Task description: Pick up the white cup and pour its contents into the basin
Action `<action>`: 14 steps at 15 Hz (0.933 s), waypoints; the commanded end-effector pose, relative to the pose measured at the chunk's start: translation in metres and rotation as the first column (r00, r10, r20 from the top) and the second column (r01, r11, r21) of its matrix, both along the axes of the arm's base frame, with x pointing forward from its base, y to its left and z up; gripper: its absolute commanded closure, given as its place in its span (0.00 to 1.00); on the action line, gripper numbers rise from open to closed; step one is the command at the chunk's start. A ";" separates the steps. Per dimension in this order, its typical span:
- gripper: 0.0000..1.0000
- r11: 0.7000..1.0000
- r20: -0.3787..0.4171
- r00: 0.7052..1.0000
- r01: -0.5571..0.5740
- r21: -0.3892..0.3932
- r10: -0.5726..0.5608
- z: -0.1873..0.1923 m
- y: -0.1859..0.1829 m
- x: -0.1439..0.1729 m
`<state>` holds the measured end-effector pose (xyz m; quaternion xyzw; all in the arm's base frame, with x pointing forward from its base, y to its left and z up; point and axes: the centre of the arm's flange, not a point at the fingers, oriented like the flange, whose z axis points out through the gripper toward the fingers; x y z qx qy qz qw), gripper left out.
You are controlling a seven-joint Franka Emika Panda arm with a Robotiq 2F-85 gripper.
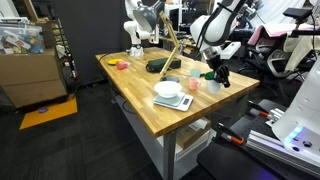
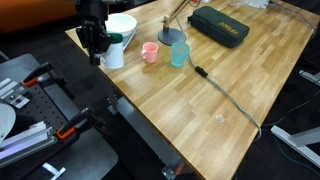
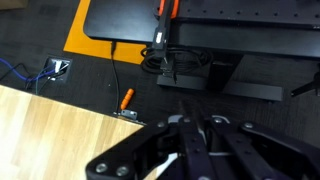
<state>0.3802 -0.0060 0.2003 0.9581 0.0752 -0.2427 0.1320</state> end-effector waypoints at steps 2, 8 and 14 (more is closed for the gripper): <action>0.98 0.968 0.058 0.967 0.243 0.055 -0.246 -0.005 -0.017 0.008; 0.91 0.962 0.056 0.962 0.264 0.072 -0.268 -0.007 -0.019 0.010; 0.98 0.909 0.073 0.907 0.407 0.088 -0.414 -0.009 -0.042 0.028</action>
